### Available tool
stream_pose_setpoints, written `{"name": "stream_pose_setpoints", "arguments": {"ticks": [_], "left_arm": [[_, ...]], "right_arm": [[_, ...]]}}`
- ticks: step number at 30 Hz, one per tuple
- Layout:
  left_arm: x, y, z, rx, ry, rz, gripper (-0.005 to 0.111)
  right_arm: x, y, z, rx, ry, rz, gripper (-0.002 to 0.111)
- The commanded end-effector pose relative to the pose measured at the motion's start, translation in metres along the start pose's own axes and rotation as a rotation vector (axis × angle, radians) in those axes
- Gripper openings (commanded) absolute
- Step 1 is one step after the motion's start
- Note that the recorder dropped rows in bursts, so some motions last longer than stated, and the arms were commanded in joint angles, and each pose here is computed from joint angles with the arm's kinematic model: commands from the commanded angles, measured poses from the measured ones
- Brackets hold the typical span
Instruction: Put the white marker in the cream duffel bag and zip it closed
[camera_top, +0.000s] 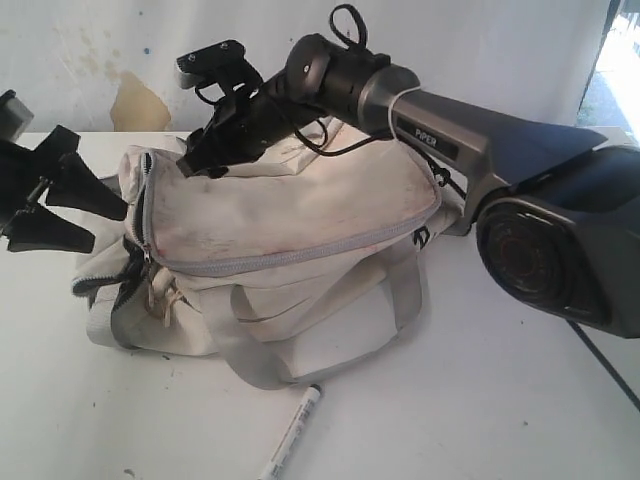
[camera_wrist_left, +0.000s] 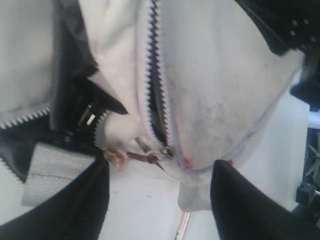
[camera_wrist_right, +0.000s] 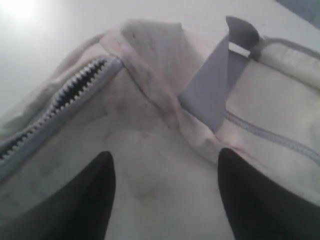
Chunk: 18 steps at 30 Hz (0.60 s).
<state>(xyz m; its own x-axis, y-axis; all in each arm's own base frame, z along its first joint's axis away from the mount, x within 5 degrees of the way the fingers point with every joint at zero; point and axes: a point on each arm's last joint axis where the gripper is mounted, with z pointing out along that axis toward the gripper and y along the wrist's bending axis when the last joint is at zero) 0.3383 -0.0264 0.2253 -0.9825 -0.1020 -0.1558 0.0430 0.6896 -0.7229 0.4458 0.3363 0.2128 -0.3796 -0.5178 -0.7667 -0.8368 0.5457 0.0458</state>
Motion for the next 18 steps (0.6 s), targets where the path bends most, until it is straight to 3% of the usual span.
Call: {"name": "stream_pose_setpoints", "arguments": {"ticks": [1, 6, 9, 15, 18], "left_arm": [[-0.009, 0.003, -0.005, -0.048, -0.101, 0.0, 0.053], [-0.019, 0.008, -0.008, -0.096, -0.179, -0.003, 0.052], [-0.025, 0.005, -0.007, -0.038, -0.129, -0.058, 0.052], [-0.046, 0.01, 0.001, 0.03, -0.146, -0.096, 0.052], [-0.05, 0.015, 0.007, 0.059, -0.146, -0.126, 0.052]], "right_arm": [[-0.004, -0.009, -0.026, 0.021, 0.083, 0.071, 0.057], [-0.007, -0.004, -0.046, -0.003, 0.17, 0.111, 0.057], [-0.005, -0.004, -0.06, 0.033, 0.265, 0.125, 0.053], [0.004, -0.003, -0.074, 0.064, 0.418, 0.196, 0.028], [0.006, 0.001, -0.072, 0.056, 0.43, 0.193, 0.022]]}}
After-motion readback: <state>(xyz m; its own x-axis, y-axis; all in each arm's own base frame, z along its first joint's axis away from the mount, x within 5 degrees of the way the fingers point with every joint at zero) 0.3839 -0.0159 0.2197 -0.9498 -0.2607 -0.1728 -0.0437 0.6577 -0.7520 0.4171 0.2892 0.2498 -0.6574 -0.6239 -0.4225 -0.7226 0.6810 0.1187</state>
